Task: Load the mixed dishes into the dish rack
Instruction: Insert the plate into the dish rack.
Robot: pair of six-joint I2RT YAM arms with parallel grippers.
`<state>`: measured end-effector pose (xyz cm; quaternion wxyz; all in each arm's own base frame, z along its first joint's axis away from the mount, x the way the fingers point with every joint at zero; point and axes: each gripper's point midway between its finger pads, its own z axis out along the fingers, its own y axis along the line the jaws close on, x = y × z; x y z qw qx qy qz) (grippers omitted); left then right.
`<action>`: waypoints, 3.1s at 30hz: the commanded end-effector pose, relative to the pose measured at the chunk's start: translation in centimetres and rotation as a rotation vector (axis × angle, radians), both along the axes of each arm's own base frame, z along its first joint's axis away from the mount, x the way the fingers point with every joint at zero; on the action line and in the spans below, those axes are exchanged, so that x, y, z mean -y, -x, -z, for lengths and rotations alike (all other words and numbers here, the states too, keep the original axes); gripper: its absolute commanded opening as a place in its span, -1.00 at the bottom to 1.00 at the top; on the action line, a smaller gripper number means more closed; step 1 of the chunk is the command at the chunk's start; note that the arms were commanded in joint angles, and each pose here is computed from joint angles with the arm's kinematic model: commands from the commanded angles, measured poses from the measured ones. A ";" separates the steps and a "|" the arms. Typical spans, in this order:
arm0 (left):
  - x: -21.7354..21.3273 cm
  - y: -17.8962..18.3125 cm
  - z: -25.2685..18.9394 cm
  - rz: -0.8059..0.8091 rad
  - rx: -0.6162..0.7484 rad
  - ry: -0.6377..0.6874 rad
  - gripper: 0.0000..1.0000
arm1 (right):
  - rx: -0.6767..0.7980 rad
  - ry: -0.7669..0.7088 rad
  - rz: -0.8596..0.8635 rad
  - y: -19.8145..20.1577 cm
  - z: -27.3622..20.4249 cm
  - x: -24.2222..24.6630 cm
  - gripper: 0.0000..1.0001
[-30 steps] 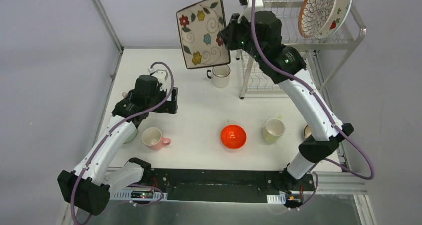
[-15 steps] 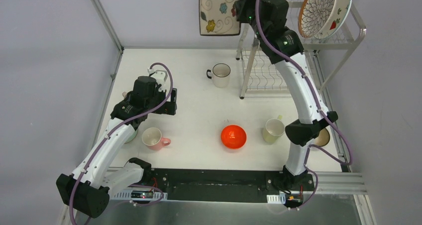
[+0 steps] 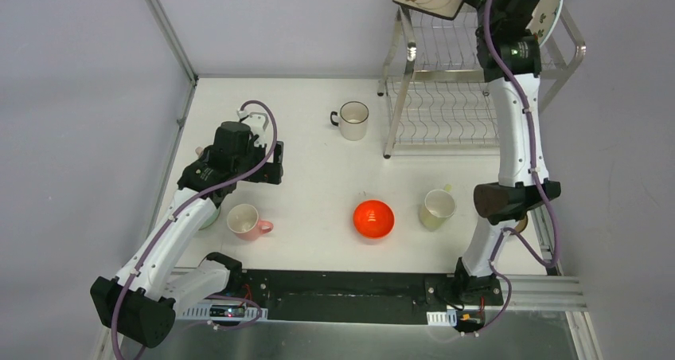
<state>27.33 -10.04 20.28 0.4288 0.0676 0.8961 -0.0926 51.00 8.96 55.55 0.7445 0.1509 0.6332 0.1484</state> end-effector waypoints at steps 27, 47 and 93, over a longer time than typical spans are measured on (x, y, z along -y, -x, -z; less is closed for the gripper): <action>1.1 -0.3 0.3 0.050 -0.001 0.012 0.98 | 0.626 0.120 0.266 12.3 -18.6 10.0 -1.00; 1.4 -0.3 0.4 0.064 -0.009 0.022 0.98 | 0.576 0.435 0.331 9.8 -16.2 9.7 -1.00; 2.5 -0.1 0.2 0.109 -0.019 0.065 0.98 | 0.028 0.575 -0.010 7.5 0.5 6.3 -0.59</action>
